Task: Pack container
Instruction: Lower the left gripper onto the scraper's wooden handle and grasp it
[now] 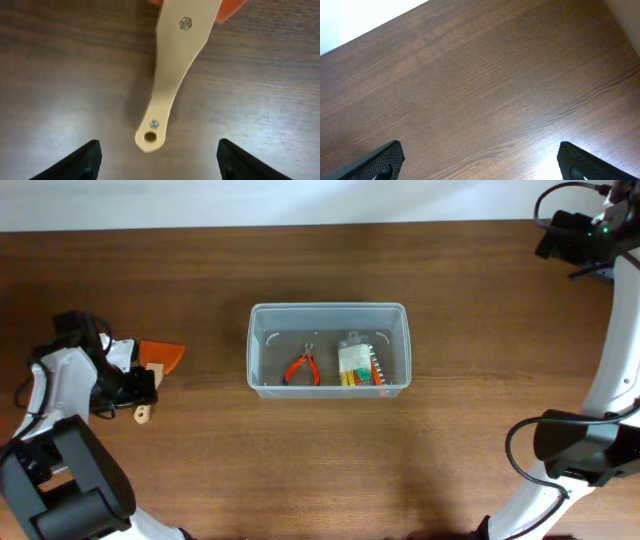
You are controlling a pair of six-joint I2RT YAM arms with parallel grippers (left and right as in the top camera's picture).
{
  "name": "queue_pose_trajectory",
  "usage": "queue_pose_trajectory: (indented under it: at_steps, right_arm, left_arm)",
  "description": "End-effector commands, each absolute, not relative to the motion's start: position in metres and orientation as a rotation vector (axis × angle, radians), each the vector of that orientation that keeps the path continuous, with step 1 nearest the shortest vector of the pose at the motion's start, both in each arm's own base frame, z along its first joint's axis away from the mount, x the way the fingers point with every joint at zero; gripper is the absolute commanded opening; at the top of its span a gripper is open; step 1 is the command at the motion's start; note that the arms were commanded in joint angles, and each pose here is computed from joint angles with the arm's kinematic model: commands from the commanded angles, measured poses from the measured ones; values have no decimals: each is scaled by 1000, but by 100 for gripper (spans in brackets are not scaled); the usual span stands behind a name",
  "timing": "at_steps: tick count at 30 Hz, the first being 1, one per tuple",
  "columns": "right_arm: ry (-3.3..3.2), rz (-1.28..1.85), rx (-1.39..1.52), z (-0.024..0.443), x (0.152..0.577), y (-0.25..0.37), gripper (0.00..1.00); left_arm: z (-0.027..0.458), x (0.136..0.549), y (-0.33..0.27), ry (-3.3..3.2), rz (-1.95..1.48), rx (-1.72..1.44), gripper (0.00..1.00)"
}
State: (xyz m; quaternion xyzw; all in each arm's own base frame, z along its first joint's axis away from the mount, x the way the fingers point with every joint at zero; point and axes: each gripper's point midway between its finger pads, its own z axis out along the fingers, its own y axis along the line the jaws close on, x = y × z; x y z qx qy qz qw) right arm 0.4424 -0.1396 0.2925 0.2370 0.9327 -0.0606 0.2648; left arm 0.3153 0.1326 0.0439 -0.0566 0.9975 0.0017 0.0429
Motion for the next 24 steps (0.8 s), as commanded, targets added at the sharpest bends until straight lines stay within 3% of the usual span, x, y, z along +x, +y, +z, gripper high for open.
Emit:
queue_pose_trajectory:
  at_steps: [1, 10, 24]
  right_arm:
    - [2495, -174, 631, 302, 442, -139, 99]
    - [2494, -174, 631, 302, 442, -139, 99]
    - [2495, -174, 631, 302, 442, -139, 99]
  left_arm:
    - [42, 318, 132, 3032, 1, -55, 76]
    - [26, 330, 127, 3023, -24, 13, 68]
    - [-19, 346, 98, 3071, -54, 155, 67]
